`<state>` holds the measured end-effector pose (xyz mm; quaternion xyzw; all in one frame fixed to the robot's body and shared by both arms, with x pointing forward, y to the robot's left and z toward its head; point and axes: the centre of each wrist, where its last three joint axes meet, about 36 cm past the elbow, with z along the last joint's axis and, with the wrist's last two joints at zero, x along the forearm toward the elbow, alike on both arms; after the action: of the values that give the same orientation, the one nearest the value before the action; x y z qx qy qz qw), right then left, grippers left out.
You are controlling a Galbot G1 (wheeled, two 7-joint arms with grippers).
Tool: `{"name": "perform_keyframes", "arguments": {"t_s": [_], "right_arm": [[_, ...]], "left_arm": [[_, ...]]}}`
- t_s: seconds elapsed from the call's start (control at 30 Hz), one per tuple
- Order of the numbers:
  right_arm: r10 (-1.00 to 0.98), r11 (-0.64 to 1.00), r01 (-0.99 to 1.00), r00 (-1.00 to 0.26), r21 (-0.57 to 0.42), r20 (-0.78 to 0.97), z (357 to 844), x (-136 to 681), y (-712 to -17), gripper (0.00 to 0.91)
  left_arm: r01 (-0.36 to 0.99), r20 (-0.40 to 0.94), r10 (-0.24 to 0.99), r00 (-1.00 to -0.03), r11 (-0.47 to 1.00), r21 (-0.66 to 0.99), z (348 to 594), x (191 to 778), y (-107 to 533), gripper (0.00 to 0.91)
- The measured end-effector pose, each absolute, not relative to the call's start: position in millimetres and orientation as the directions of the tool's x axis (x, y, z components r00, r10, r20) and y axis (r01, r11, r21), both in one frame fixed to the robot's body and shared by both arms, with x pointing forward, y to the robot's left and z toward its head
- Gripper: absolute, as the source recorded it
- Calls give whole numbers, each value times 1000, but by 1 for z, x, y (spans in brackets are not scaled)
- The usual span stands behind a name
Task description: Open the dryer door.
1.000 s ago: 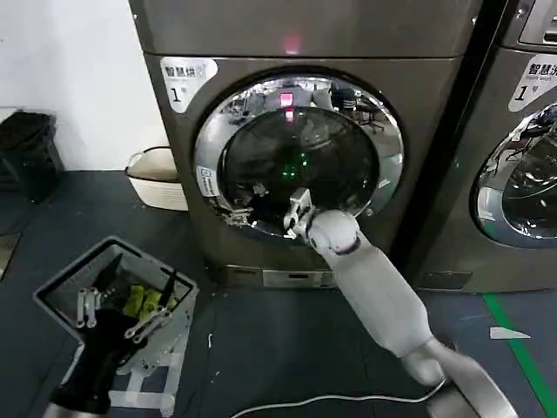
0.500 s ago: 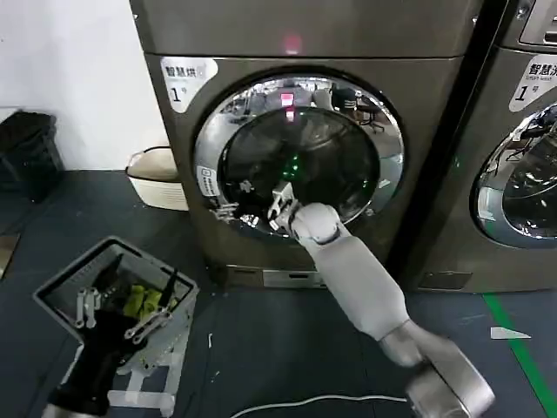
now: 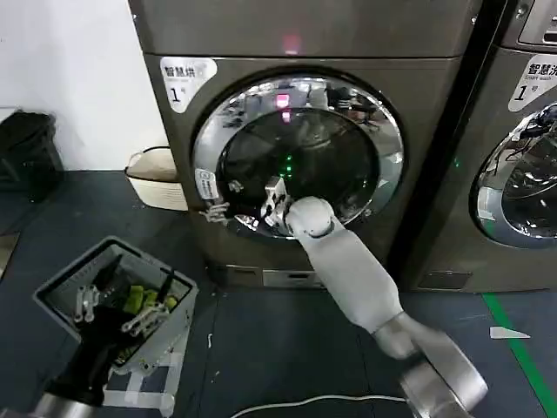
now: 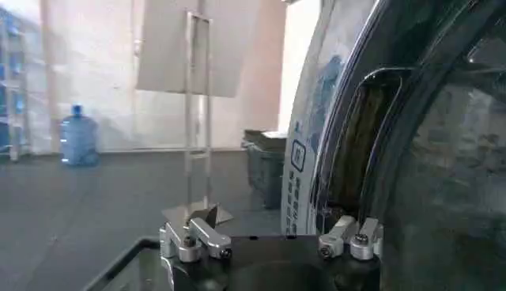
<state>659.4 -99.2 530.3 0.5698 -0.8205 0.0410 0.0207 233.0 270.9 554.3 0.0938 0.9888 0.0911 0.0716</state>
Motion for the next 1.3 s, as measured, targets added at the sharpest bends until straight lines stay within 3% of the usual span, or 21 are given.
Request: {"name": "perform_keyframes", "arguments": {"t_s": [0.13, 0.27, 0.4, 0.57, 0.93, 1.3], "right_arm": [[-959, 262, -964, -265, -48, 100, 527, 650, -114, 907], [-976, 191, -979, -198, -73, 93, 529, 639, -131, 907], [-988, 122, -988, -130, -99, 80, 533, 629, -148, 907], [-996, 5, -993, -15, -116, 85, 539, 613, -167, 907], [-974, -184, -976, 166, -114, 156, 535, 573, -209, 907], [-974, -190, -976, 174, -108, 143, 523, 514, -282, 907]], "left_arm": [[199, -98, 214, -972, 970, 140, 553, 244, 282, 907], [228, -101, 255, -962, 948, 221, 548, 262, 305, 907], [182, -98, 217, -971, 941, 286, 537, 284, 330, 907], [185, -48, 202, -978, 953, 242, 528, 310, 351, 907], [341, -10, 354, -935, 909, 239, 528, 365, 371, 907], [530, 4, 543, -840, 819, 219, 503, 409, 349, 907]]}}
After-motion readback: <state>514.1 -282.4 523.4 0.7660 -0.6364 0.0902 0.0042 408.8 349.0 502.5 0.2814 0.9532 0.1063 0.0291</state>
